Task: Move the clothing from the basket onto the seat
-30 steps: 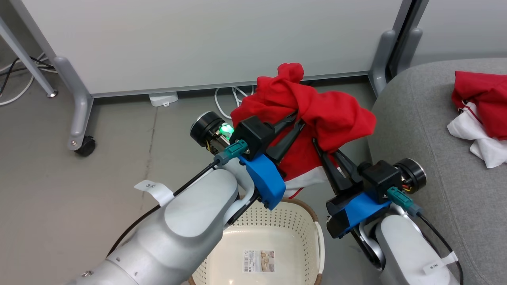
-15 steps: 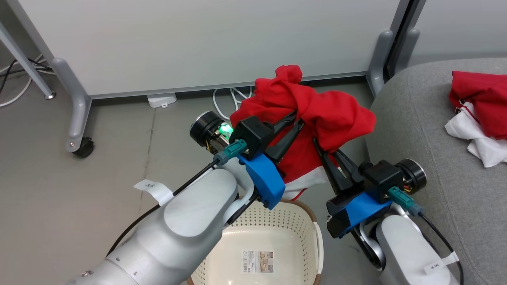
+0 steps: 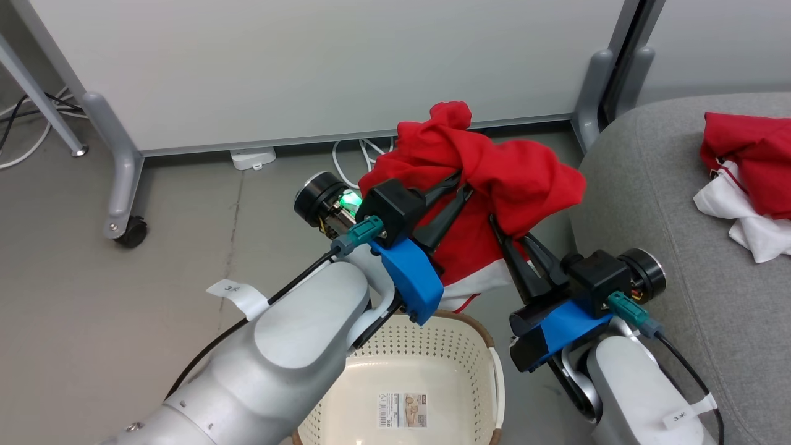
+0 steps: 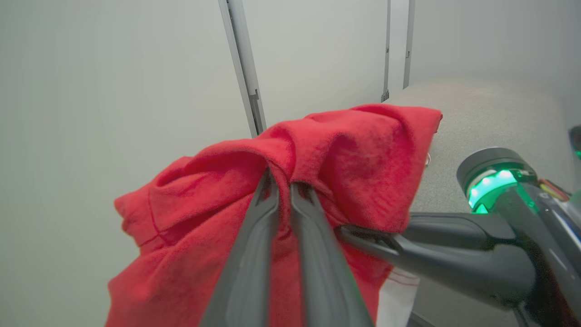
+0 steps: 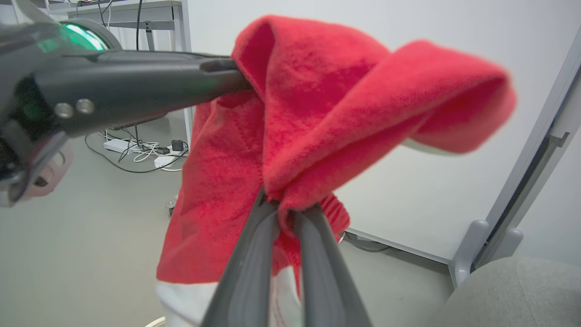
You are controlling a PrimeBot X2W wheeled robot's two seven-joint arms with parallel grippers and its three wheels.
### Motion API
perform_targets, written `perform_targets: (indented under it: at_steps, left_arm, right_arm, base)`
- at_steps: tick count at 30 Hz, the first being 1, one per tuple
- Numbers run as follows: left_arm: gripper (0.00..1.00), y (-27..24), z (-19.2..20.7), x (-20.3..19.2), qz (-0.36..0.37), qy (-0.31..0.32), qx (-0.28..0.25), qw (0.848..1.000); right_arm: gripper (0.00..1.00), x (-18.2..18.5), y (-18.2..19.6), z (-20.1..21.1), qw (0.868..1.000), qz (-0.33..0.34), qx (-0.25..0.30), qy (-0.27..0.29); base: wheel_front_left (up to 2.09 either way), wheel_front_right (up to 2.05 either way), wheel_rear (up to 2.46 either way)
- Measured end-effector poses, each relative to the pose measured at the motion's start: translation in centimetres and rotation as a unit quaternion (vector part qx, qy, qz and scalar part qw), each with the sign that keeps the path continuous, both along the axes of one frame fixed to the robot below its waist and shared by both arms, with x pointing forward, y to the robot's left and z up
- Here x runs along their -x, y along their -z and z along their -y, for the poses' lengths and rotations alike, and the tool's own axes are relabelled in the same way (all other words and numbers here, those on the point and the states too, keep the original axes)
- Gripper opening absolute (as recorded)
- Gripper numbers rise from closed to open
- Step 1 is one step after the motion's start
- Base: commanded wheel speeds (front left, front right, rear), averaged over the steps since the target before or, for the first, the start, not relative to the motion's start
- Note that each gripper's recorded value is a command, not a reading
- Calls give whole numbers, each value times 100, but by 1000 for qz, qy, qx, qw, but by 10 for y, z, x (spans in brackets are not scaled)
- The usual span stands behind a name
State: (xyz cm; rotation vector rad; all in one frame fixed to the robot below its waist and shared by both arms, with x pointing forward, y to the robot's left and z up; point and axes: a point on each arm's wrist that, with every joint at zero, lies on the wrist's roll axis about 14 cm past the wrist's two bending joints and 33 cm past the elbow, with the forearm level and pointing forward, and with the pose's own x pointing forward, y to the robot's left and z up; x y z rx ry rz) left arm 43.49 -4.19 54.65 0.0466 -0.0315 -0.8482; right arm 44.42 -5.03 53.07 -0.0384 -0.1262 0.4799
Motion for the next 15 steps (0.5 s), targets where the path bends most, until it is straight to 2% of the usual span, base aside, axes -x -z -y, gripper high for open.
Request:
perform_targets:
  at_steps: [1, 2, 15]
  left_arm:
    - [92, -1, 0, 0, 1, -1, 1, 1000]
    - [100, -1, 0, 0, 1, -2, 1, 1000]
    - [100, -4, -3, -3, 8, -9, 2, 1000]
  right_arm:
    - [0, 0, 0, 0, 1000, 1, 0, 0]
    - [0, 0, -1, 0, 1000, 1, 0, 0]
    - [0, 0, -1, 2, 1000, 2, -3, 3]
  base:
    - [0, 0, 0]
    - [0, 0, 0]
    - [0, 0, 0]
